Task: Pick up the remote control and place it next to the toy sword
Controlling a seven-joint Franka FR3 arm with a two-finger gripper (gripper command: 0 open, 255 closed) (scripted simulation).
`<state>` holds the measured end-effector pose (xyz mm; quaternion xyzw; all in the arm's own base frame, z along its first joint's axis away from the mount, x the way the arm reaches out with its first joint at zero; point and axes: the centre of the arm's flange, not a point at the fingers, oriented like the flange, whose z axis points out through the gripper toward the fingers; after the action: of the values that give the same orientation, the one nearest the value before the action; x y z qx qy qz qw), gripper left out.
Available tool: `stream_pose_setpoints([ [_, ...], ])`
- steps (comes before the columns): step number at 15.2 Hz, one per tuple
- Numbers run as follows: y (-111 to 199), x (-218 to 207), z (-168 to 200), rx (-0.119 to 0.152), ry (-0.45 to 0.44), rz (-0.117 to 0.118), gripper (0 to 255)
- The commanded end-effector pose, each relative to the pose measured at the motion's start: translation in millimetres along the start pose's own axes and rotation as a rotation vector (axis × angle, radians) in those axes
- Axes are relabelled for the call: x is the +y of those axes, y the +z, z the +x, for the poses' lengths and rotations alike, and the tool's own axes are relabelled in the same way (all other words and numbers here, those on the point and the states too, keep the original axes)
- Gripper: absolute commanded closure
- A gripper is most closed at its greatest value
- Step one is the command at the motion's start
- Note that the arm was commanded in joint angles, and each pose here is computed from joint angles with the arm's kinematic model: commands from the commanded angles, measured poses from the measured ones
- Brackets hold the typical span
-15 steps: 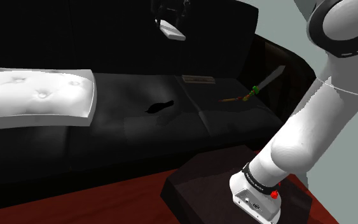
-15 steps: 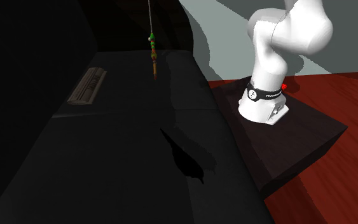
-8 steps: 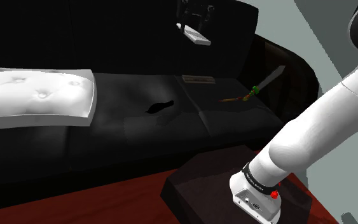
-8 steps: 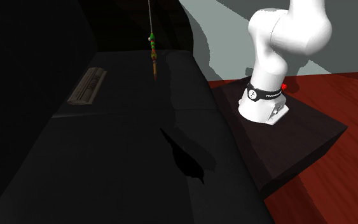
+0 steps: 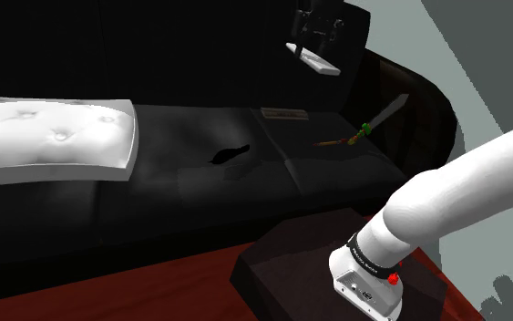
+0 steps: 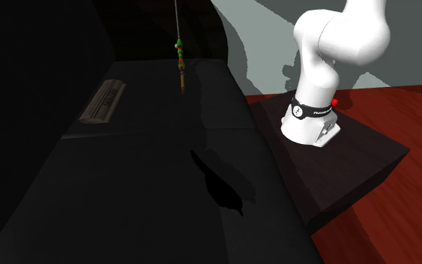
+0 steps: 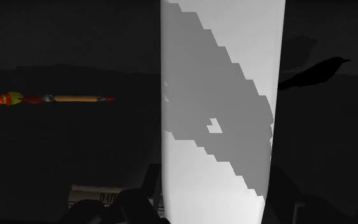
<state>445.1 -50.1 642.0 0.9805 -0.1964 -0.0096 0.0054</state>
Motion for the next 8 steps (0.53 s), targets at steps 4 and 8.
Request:
stream_pose_setpoints([
  [4, 0, 63, -23, 0.000, -0.001, 0.001, 255],
  [8, 1, 113, -40, 0.000, -0.001, 0.001, 255],
])
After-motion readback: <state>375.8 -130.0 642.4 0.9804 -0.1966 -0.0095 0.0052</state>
